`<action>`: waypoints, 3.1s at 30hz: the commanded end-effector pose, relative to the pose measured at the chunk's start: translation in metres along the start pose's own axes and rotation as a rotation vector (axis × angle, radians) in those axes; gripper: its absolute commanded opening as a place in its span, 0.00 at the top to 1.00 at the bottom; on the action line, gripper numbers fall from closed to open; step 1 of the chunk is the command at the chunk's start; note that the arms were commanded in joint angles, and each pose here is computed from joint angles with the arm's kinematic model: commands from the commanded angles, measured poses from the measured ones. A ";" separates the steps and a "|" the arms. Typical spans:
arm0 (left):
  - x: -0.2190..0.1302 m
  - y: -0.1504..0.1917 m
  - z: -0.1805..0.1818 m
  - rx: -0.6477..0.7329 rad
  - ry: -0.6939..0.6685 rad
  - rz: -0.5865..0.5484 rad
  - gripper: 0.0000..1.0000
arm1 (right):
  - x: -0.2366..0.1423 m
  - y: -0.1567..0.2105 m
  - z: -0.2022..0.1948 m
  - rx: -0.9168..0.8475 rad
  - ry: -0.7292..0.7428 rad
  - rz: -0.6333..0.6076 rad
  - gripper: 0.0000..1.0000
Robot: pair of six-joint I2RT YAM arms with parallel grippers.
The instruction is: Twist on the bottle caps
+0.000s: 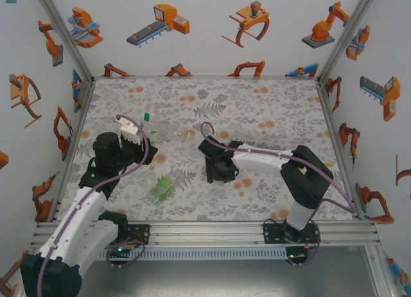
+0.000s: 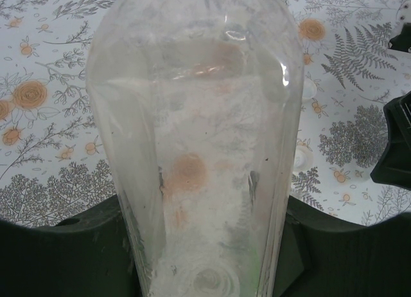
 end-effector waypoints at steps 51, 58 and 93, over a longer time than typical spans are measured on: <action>0.001 -0.007 0.000 0.026 -0.002 -0.001 1.00 | 0.020 -0.024 -0.036 0.055 0.168 0.089 0.46; 0.000 -0.007 0.000 0.029 -0.003 -0.001 1.00 | 0.020 -0.017 -0.033 0.052 0.166 0.089 0.47; 0.002 -0.008 -0.003 0.029 0.027 -0.003 1.00 | 0.005 -0.021 -0.023 0.031 0.131 0.064 0.66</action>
Point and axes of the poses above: each hand's point on the last joint's axis, 136 mm out from that joint toward the fingers, its own x axis out along the fingers, its own z axis along the line the jaws close on, y = z × x, the point moved 4 cm from there along -x, back along the fingers, and after that the axes turned 5 degrees about x, right-handed, at the moved point
